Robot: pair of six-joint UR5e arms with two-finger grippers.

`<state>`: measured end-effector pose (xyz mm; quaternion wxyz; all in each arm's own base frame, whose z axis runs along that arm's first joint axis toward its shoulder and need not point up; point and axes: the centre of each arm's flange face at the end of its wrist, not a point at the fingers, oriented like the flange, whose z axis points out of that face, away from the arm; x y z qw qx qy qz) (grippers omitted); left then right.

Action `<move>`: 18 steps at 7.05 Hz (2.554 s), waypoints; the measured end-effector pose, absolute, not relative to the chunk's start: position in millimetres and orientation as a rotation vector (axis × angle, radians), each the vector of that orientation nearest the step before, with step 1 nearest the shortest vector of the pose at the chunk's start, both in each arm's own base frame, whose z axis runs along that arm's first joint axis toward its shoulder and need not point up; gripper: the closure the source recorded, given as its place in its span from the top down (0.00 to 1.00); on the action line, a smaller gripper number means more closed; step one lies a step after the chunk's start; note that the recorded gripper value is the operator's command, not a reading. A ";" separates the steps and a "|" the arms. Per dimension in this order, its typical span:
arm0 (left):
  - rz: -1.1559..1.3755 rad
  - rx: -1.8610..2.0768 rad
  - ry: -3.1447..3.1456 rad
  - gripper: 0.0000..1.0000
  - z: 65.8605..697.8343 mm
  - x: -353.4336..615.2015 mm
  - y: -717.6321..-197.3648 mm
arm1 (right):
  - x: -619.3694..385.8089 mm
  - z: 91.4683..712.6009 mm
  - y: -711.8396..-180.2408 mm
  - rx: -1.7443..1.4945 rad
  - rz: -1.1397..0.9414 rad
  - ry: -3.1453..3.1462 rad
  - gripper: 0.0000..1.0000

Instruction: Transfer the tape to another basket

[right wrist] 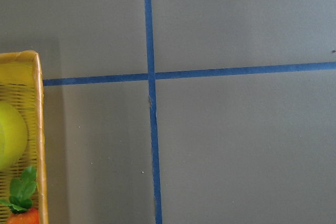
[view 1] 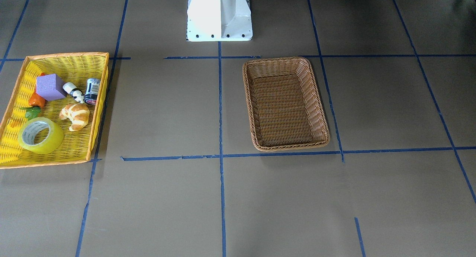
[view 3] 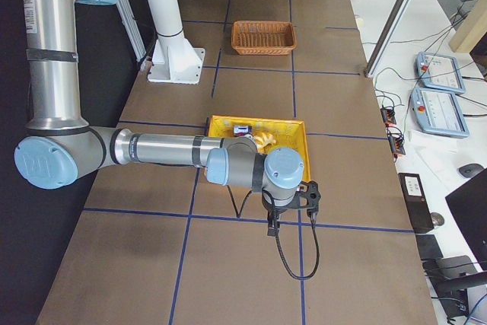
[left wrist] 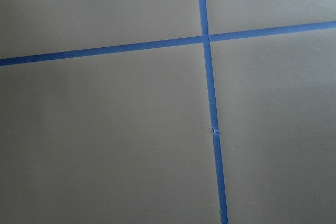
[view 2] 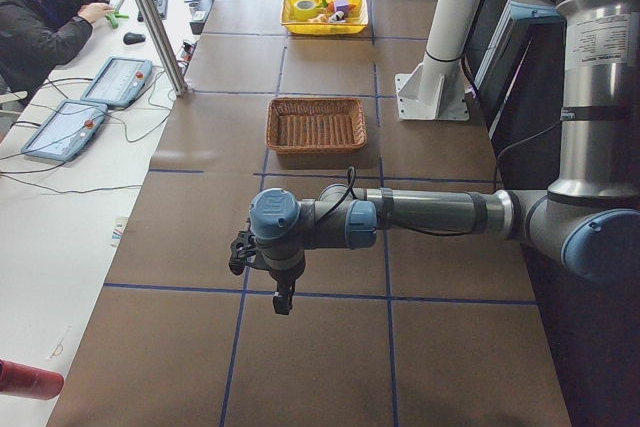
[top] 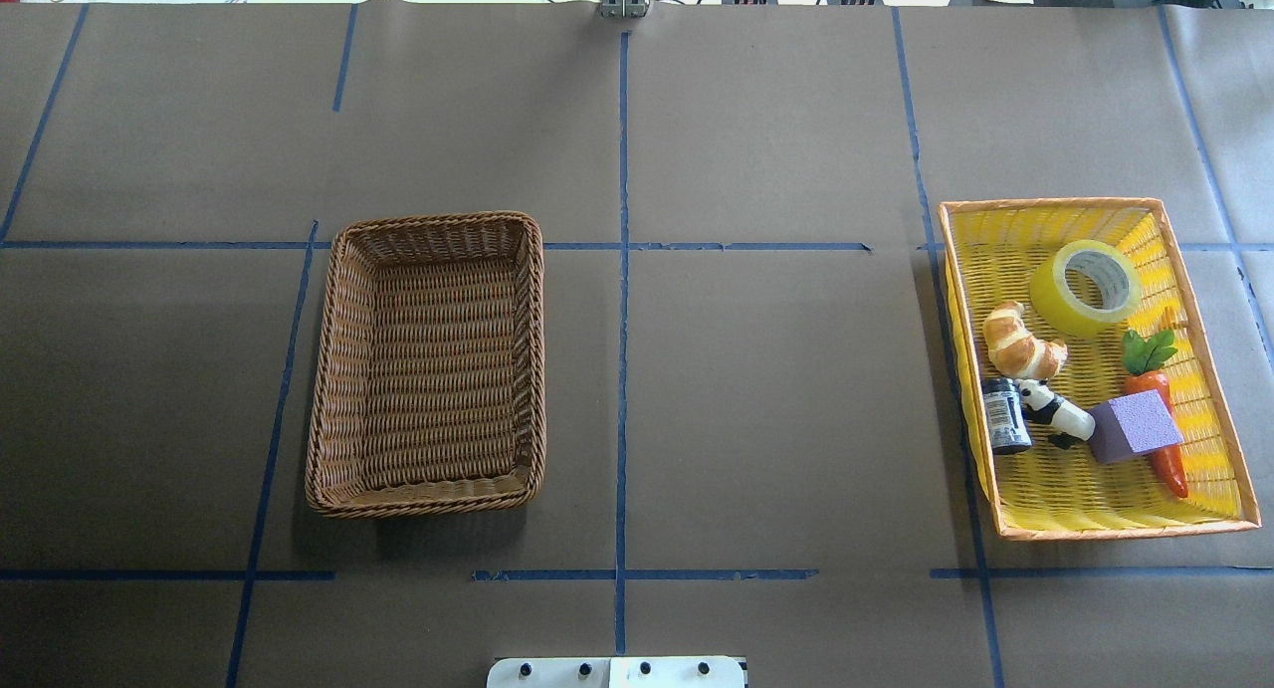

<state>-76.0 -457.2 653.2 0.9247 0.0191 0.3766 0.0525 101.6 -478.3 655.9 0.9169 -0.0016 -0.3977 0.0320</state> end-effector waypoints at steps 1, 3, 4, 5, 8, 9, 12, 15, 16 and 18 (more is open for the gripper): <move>0.108 0.039 0.773 1.00 653.2 -76.0 -457.2 | 101.5 655.6 -478.5 -0.002 0.065 -0.820 1.00; 0.108 0.039 0.773 1.00 653.4 -76.0 -457.2 | 101.3 655.1 -478.8 0.001 0.064 -0.822 1.00; 0.108 0.040 0.773 1.00 653.3 -76.0 -457.3 | 101.1 655.1 -478.9 0.001 0.064 -0.823 1.00; 0.108 0.041 0.773 1.00 653.2 -76.0 -457.3 | 101.0 655.3 -478.9 0.000 0.067 -0.823 1.00; 0.109 0.042 0.772 1.00 652.6 -76.0 -457.8 | 101.2 656.8 -478.8 -0.004 0.071 -0.815 1.00; 0.109 0.042 0.772 1.00 652.4 -76.0 -458.2 | 99.9 654.9 -481.1 -0.002 0.066 -0.811 1.00; 0.110 0.044 0.772 1.00 651.6 -76.0 -458.8 | 55.0 617.8 -498.3 0.000 0.031 -0.777 1.00; 0.111 0.048 0.772 1.00 649.4 -76.1 -459.2 | -32.3 531.5 -513.3 0.043 -0.003 -0.717 1.00; 0.112 0.049 0.772 1.00 649.1 -76.1 -459.1 | -55.3 513.9 -521.5 0.055 -0.042 -0.728 1.00; 0.113 0.052 0.772 1.00 648.8 -76.1 -459.0 | -84.0 503.5 -531.2 0.049 -0.086 -0.741 1.00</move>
